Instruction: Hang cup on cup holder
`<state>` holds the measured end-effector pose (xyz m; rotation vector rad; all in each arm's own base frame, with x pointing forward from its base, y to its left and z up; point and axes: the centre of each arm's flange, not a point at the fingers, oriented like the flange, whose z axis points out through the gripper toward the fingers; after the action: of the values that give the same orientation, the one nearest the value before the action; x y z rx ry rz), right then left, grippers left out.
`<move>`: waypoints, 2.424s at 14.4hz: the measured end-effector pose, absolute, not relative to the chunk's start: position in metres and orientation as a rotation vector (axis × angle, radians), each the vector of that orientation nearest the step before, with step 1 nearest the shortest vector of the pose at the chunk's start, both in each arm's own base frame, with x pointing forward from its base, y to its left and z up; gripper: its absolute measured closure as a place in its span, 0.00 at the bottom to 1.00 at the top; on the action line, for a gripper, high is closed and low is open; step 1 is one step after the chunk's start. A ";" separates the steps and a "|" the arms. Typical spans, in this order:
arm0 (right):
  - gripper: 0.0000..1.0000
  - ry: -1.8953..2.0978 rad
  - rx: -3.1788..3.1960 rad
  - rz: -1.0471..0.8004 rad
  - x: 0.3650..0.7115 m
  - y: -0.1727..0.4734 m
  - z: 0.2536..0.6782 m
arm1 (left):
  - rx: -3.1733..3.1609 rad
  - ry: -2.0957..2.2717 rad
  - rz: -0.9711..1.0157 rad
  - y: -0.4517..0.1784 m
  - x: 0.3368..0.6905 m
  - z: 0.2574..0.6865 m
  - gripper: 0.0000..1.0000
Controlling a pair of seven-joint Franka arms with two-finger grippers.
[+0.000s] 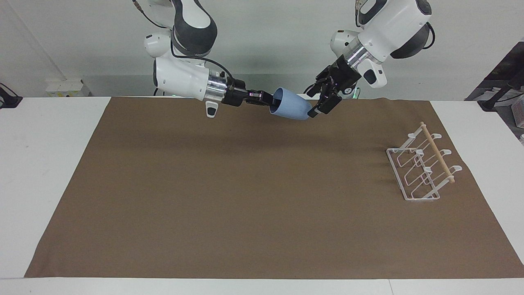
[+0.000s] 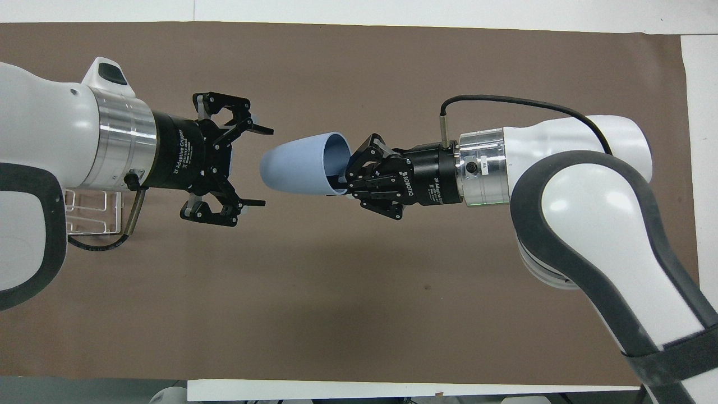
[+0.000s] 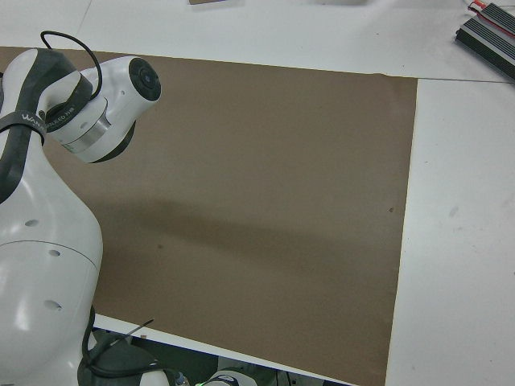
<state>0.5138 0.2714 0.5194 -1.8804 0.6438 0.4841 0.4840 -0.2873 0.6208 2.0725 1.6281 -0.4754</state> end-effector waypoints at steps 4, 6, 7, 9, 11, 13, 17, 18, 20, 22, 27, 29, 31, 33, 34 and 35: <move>0.96 0.644 -1.880 0.484 0.514 0.271 0.519 | 2.050 1.637 -0.469 -0.299 0.483 0.618 0.00; 0.96 0.644 -1.880 0.484 0.514 0.271 0.519 | 2.035 1.665 -0.485 -0.310 0.478 0.615 0.00; 0.96 0.644 -1.880 0.484 0.514 0.271 0.519 | 2.018 1.683 -0.490 -0.315 0.477 0.613 0.00; 0.96 0.644 -1.880 0.484 0.514 0.271 0.519 | 1.965 1.729 -0.489 -0.318 0.478 0.611 0.01; 0.96 0.654 -1.879 0.476 0.515 0.269 0.518 | 1.934 1.764 -0.492 -0.317 0.479 0.606 0.02; 0.96 0.656 -1.878 0.475 0.516 0.268 0.518 | 1.925 1.776 -0.493 -0.318 0.481 0.603 0.04; 0.96 0.659 -1.878 0.472 0.516 0.268 0.518 | 1.930 1.771 -0.492 -0.326 0.479 0.597 0.06; 0.96 0.659 -1.877 0.471 0.517 0.267 0.518 | 1.941 1.765 -0.496 -0.331 0.477 0.595 0.13; 0.96 0.659 -1.878 0.472 0.516 0.268 0.518 | 1.951 1.756 -0.498 -0.339 0.475 0.591 0.19; 0.96 0.662 -1.876 0.475 0.516 0.267 0.518 | 1.951 1.754 -0.497 -0.340 0.474 0.591 0.24; 0.85 0.660 -1.876 0.475 0.516 0.268 0.519 | 1.945 1.757 -0.504 -0.340 0.474 0.592 0.24; 0.63 0.656 -1.877 0.477 0.515 0.269 0.519 | 1.942 1.758 -0.509 -0.341 0.474 0.592 0.24; 0.44 0.655 -1.877 0.475 0.515 0.269 0.520 | 1.939 1.761 -0.511 -0.342 0.473 0.592 0.24; 0.21 0.651 -1.881 0.463 0.517 0.267 0.524 | 1.937 1.769 -0.515 -0.341 0.474 0.592 0.24; 0.11 0.642 -1.905 0.444 0.519 0.264 0.526 | 1.939 1.774 -0.519 -0.340 0.474 0.591 0.24; 0.02 0.623 -1.958 0.409 0.521 0.259 0.530 | 1.942 1.782 -0.523 -0.337 0.475 0.590 0.24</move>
<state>0.5209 0.2589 0.5296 -1.9581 0.6228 0.4093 0.4749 -0.3373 0.5899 1.9423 1.7825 -0.5234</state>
